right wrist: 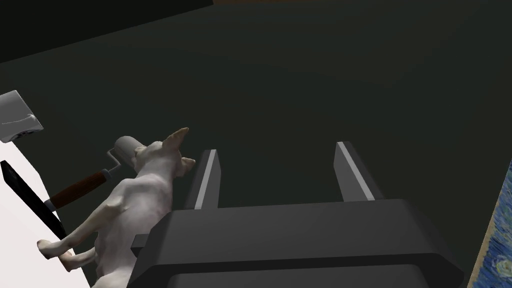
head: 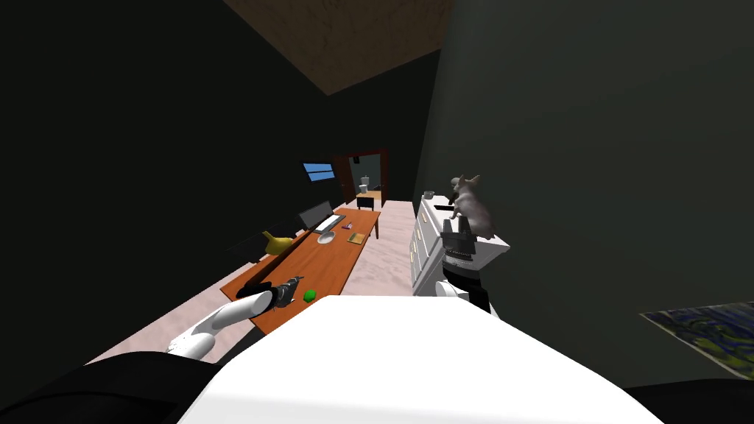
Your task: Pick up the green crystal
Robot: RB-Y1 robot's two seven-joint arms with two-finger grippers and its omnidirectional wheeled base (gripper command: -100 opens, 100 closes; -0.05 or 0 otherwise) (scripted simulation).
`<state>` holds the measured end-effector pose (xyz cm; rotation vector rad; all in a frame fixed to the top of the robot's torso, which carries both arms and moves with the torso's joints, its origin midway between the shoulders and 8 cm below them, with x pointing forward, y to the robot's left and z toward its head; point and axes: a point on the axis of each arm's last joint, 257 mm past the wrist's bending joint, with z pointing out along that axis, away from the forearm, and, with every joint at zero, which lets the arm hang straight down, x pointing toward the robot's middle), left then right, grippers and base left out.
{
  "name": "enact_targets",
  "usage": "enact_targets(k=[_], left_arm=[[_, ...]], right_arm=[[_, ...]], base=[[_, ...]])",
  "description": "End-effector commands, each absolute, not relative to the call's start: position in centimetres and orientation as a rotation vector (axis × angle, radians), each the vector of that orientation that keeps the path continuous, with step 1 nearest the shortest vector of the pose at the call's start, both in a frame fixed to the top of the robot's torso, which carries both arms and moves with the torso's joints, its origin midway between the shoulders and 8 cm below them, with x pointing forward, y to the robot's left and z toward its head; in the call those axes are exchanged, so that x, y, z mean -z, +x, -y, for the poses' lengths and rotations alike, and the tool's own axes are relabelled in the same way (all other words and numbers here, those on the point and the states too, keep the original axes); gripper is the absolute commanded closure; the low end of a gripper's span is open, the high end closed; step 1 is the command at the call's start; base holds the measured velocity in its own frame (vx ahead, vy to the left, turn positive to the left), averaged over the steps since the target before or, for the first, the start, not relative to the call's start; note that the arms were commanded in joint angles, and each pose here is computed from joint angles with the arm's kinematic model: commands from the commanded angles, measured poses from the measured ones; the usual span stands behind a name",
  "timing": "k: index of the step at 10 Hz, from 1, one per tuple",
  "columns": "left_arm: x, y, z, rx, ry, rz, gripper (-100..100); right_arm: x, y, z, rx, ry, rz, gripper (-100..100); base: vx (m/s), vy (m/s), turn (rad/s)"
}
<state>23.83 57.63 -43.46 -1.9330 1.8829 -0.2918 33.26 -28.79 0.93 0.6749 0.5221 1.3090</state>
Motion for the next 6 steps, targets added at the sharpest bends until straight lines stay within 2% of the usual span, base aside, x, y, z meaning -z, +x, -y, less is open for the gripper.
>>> enact_targets(k=[1, 6], left_arm=[[44.5, 21.2, -58.8, 0.228, -2.009, -1.888, -100], [47.0, 14.3, -60.4, 0.094, -2.195, -1.889, -100]], right_arm=[[-0.9, 33.3, 28.8, -1.309, 0.675, -0.522, 0], [-0.9, 33.3, 28.8, -1.309, 0.675, -0.522, 0]], base=[[0.101, -0.020, -0.076], [0.111, -0.007, -0.061]])
